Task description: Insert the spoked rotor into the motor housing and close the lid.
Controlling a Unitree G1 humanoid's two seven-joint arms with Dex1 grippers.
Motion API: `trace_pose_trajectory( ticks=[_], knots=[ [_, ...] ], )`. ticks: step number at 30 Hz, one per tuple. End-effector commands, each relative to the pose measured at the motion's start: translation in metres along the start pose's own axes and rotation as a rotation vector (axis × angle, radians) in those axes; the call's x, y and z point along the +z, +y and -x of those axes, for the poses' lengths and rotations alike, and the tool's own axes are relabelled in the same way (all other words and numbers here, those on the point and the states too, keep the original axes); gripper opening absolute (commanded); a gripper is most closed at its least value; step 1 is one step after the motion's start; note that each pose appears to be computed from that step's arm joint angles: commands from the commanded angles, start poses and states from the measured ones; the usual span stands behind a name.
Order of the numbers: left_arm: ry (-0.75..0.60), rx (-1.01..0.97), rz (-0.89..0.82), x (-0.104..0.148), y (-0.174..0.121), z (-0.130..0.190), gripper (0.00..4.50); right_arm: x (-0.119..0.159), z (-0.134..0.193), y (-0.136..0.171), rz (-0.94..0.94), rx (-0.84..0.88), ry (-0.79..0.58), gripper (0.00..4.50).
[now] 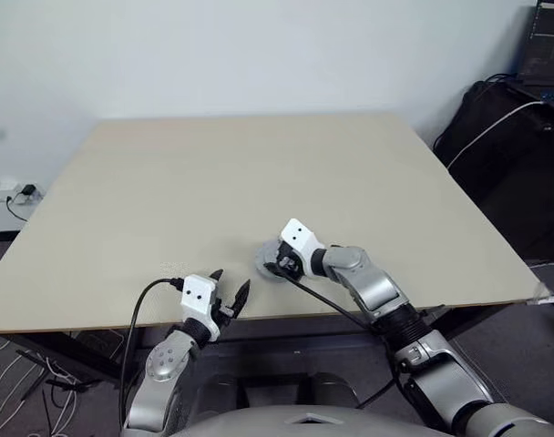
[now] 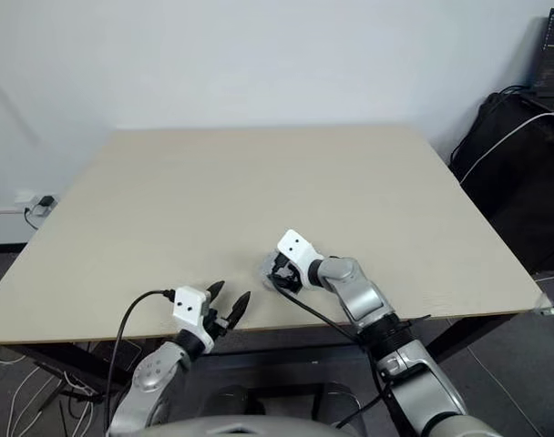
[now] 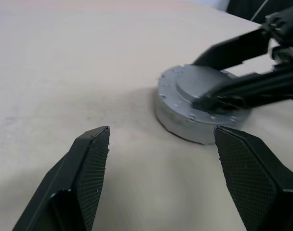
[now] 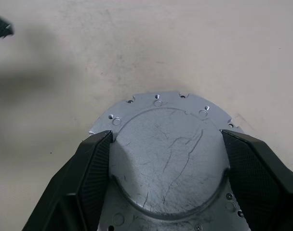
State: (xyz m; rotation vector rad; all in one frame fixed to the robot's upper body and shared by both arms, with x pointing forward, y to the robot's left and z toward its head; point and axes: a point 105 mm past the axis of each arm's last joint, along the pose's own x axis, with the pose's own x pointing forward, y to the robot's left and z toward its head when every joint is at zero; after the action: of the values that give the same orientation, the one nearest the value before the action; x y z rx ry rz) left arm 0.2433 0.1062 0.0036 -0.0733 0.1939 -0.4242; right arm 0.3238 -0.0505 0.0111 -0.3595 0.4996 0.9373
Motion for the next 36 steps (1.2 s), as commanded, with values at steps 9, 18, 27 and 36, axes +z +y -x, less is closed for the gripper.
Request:
trace_pose_trajectory(
  ticks=[9,18,27,36],
  knots=[
    [0.110,-0.047,0.176,0.021,0.008,-0.050,3.66,-0.023,0.003,0.002,-0.064,0.023,0.105,3.22],
    [0.166,-0.218,0.358,0.036,0.001,-0.071,2.74,-0.023,0.006,0.001,-0.071,0.008,0.094,3.22],
    [0.236,-0.265,0.381,0.034,0.003,-0.075,0.01,-0.022,0.007,0.002,-0.077,0.002,0.091,3.22],
    [0.341,-0.288,0.356,0.021,-0.001,-0.077,0.01,-0.022,0.007,0.002,-0.075,0.006,0.090,3.22]
  ],
)
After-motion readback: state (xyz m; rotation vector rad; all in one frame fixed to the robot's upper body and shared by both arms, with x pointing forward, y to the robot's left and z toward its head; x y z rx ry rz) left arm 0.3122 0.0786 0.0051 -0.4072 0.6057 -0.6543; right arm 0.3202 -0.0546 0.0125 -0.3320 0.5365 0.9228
